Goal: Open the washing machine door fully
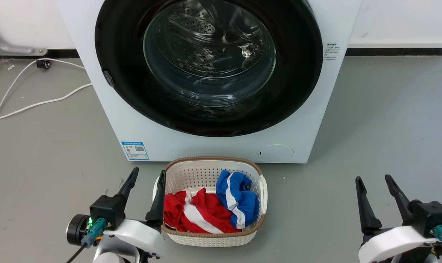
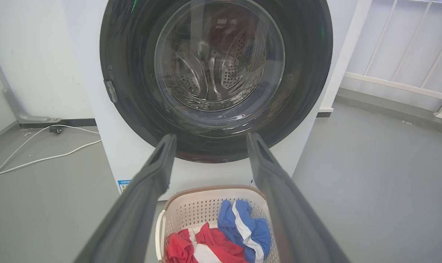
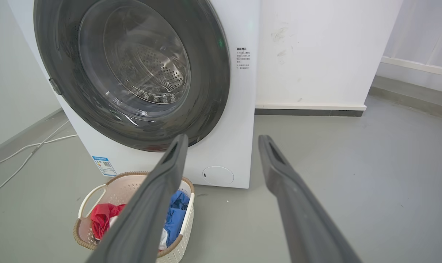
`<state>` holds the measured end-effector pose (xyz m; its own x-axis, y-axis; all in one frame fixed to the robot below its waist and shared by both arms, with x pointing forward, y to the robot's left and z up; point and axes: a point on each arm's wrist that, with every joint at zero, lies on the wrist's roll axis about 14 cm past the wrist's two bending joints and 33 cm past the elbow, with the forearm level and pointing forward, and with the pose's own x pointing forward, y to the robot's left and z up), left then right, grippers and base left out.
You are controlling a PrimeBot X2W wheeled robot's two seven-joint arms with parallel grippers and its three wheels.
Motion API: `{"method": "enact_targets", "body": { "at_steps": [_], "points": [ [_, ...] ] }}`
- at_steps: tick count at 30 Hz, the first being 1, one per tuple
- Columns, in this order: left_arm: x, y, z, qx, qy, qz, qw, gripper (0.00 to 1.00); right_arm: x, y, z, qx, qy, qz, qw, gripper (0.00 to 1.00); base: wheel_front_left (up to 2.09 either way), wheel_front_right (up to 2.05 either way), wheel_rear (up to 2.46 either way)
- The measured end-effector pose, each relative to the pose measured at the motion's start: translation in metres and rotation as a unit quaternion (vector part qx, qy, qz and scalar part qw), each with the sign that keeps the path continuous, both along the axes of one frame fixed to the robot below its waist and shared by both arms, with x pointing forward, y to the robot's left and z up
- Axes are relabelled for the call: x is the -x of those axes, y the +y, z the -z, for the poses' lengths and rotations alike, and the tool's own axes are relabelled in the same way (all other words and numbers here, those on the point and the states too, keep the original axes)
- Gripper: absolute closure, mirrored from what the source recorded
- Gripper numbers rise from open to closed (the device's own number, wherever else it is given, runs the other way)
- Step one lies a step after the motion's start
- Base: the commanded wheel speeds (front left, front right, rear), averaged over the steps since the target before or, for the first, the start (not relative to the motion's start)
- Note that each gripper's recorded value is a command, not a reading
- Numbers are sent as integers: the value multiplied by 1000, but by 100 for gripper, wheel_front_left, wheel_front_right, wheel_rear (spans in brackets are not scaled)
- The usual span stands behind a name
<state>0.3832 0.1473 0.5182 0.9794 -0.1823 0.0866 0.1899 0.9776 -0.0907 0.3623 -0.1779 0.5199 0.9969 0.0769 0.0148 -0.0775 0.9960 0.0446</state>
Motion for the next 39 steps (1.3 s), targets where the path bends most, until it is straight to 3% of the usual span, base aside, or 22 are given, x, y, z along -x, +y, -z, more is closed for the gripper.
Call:
{"method": "enact_targets", "body": {
  "at_steps": [16, 34, 35, 36, 37, 38, 39],
  "points": [
    [1, -5, 2, -19, -9, 7, 1000, 0, 2, 0, 1, 30, -5, -1, 1000, 0, 0, 0, 0],
    [1, 2, 6, -9, -3, -3, 1000, 0, 0, 0, 7, 16, 4, -1, 1000, 0, 0, 0, 0],
    [1, 2, 6, -8, -3, -3, 1000, 0, -1, 0, 7, 12, 3, -1, 1000, 5, 0, 0, 0],
    [1, 2, 6, -8, -3, -4, 1000, 0, -2, 0, 6, 11, 1, -1, 1000, 51, 0, 0, 0],
    [0, 2, 6, -8, -3, -4, 1000, 0, -2, 0, 7, 10, 1, -1, 1000, 65, 0, 0, 0],
    [0, 2, 6, -8, -3, -5, 1000, 0, -1, 0, 7, 7, 3, -1, 1000, 100, 0, 0, 0],
    [0, 2, 6, -7, -3, -5, 1000, 0, -2, 1, 8, 7, 4, -1, 1000, 100, 0, 0, 0]
  ]
}}
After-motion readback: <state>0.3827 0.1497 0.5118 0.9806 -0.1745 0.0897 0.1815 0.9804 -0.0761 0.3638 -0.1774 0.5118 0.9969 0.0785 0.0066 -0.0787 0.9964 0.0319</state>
